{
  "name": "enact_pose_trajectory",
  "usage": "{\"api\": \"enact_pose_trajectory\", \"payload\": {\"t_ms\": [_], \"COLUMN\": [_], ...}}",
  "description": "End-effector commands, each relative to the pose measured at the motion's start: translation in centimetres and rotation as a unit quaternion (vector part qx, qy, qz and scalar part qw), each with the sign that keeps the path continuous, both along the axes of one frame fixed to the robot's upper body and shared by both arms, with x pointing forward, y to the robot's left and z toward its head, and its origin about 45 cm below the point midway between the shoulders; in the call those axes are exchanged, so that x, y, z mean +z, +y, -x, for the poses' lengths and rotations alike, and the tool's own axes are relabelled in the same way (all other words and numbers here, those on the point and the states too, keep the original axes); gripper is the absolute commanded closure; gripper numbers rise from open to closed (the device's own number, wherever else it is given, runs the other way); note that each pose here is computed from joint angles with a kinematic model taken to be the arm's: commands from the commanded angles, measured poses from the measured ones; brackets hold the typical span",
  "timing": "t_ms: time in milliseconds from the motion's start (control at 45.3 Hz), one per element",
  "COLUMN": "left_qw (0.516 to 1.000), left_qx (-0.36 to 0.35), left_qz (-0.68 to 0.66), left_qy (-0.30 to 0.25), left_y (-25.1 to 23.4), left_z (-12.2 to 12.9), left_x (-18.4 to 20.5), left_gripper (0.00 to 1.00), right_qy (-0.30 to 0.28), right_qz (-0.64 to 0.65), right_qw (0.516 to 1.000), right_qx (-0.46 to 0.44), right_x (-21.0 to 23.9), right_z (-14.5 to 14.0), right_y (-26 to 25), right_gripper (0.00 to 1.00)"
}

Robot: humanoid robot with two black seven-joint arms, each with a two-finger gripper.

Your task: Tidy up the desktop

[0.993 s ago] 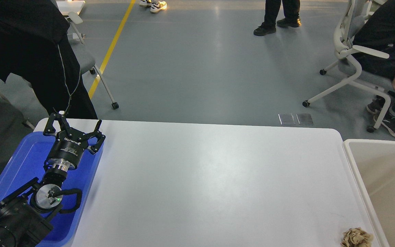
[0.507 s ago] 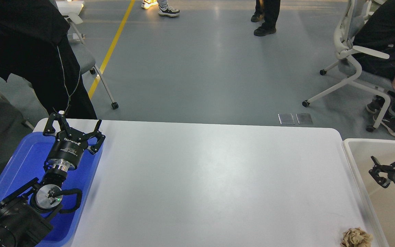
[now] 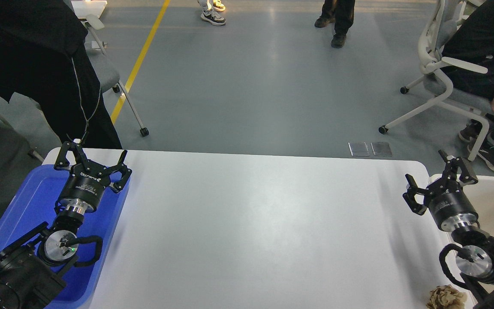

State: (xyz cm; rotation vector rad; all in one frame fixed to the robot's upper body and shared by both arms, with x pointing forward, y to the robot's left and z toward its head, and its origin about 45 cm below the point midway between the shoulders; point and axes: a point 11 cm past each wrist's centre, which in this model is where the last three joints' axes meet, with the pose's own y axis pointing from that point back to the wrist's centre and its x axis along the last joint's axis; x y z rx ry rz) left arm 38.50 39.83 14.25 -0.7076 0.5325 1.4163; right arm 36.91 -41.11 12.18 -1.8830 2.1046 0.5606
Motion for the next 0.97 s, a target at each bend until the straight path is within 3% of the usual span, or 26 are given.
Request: {"api": "enact_pose_trajectory", "payload": {"t_ms": [0, 243, 949], "left_qw": [1.000, 1.000, 1.000], "left_qx": [0.000, 0.000, 0.000], "left_qz": [0.000, 0.000, 0.000], "left_qy": [0.000, 0.000, 0.000], "left_y": [0.0, 0.0, 0.0], "left_z": [0.0, 0.0, 0.0], "left_x": [0.0, 0.0, 0.0], "left_gripper": [0.00, 0.00, 0.00], "right_qy": [-0.040, -0.045, -0.041], "right_qz": [0.050, 0.054, 0.060], "right_qw": [0.998, 0.996, 0.996], "right_qx": [-0.011, -0.061, -0.058], "right_x": [0.4, 0.7, 0.6], "right_z": [-0.8, -0.7, -0.5], "right_y": [4.2, 3.0, 3.3], "right_gripper": [0.00, 0.00, 0.00]}}
